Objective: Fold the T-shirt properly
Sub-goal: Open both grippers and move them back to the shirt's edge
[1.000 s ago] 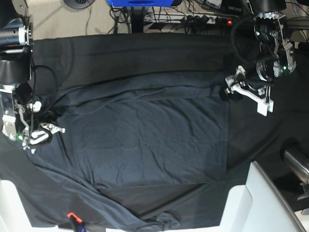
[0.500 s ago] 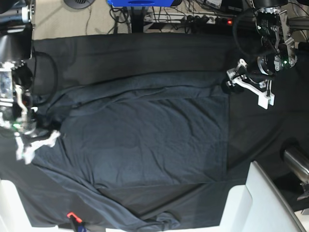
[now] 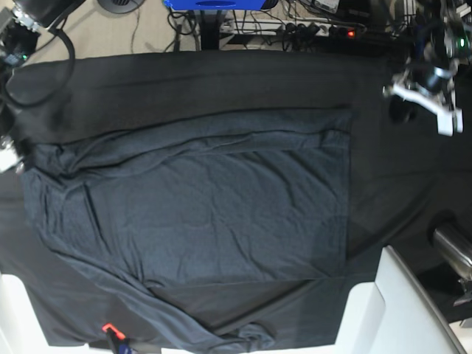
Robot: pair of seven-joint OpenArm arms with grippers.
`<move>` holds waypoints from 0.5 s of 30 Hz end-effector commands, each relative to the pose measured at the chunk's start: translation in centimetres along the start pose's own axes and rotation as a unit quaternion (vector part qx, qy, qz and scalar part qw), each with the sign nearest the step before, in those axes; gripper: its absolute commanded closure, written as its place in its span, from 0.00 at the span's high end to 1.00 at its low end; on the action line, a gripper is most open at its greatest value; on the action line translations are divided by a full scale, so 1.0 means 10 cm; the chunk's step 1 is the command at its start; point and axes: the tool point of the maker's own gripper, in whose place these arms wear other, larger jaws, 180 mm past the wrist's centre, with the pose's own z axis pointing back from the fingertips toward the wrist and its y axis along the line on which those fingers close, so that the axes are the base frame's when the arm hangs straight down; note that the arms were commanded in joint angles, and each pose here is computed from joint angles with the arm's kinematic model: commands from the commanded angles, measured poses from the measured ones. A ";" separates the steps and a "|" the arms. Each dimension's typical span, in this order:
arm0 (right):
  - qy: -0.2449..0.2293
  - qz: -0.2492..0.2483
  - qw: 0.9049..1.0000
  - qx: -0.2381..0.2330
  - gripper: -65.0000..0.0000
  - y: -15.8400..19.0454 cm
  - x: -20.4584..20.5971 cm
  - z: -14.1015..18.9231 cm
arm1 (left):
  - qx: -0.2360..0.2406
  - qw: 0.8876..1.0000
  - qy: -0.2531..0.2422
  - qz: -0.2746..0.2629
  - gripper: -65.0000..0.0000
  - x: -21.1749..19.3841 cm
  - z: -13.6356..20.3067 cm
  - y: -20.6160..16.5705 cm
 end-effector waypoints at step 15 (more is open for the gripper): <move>0.037 -0.133 0.988 0.076 1.00 -0.38 0.13 -0.36 | -0.027 0.999 0.020 0.007 0.54 -0.27 0.01 0.01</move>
